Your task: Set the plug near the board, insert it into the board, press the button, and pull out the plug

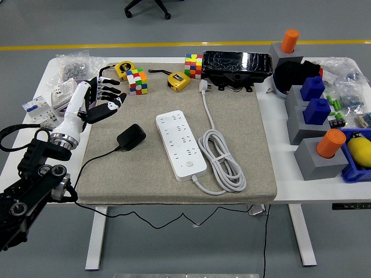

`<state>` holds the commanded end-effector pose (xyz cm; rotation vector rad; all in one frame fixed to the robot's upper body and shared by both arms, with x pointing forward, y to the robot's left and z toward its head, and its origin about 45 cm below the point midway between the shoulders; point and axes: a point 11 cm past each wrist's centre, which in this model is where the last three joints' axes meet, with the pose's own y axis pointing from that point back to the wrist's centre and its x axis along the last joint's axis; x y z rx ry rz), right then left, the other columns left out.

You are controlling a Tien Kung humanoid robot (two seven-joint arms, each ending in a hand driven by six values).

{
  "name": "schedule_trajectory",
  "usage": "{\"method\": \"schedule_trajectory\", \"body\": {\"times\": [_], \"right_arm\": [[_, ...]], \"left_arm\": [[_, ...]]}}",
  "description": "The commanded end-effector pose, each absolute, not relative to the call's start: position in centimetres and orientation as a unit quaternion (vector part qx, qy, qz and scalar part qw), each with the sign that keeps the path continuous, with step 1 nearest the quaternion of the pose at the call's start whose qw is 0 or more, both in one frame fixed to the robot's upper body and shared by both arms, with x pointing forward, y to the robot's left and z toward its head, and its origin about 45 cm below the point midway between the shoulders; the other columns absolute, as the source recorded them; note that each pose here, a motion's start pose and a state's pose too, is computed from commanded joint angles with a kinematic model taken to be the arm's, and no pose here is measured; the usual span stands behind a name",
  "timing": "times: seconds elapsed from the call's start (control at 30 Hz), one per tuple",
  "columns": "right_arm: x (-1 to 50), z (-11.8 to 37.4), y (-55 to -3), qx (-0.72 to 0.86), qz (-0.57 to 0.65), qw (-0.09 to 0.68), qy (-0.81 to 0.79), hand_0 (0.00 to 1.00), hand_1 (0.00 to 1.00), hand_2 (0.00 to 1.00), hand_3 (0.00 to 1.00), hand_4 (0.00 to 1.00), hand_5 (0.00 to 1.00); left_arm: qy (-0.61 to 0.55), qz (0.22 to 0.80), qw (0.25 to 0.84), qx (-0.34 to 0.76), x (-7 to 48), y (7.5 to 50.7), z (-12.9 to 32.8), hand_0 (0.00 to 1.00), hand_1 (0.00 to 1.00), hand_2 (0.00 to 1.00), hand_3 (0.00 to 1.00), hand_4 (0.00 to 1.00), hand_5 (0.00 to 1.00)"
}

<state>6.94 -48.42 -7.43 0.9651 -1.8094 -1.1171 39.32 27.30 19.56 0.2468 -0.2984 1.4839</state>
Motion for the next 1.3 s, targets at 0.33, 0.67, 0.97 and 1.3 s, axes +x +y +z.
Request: {"method": "schedule_trajectory", "body": {"times": [0.33, 0.67, 0.97, 1.3], "right_arm": [[6.92, -7.46, -48.37, 0.380, -0.441, 0.392, -0.713, 0.577, 0.636, 0.627, 0.553, 0.895, 0.425], [6.84, -7.47, -48.37, 0.380, -0.441, 0.392, -0.712, 0.577, 0.636, 0.629, 0.554, 0.895, 0.425], [6.73, -7.50, -48.37, 0.378, -0.442, 0.392, -0.712, 0.577, 0.637, 0.629, 0.554, 0.896, 0.425], [6.70, -7.48, -48.41, 0.378, -0.442, 0.392, -0.713, 0.577, 0.637, 0.629, 0.554, 0.896, 0.426]], "left_arm": [[-0.134, 0.671, 0.721, 0.112, 39.28, 27.24, 19.46, 0.498, 0.518, 0.527, 0.583, 0.754, 0.194], [-0.133, 0.671, 0.721, 0.112, 39.26, 27.18, 19.41, 0.500, 0.520, 0.527, 0.583, 0.755, 0.197], [-0.133, 0.671, 0.721, 0.112, 39.28, 27.14, 19.41, 0.499, 0.518, 0.527, 0.582, 0.754, 0.196], [-0.133, 0.670, 0.722, 0.111, 39.25, 27.10, 19.43, 0.498, 0.518, 0.527, 0.583, 0.754, 0.196]]}}
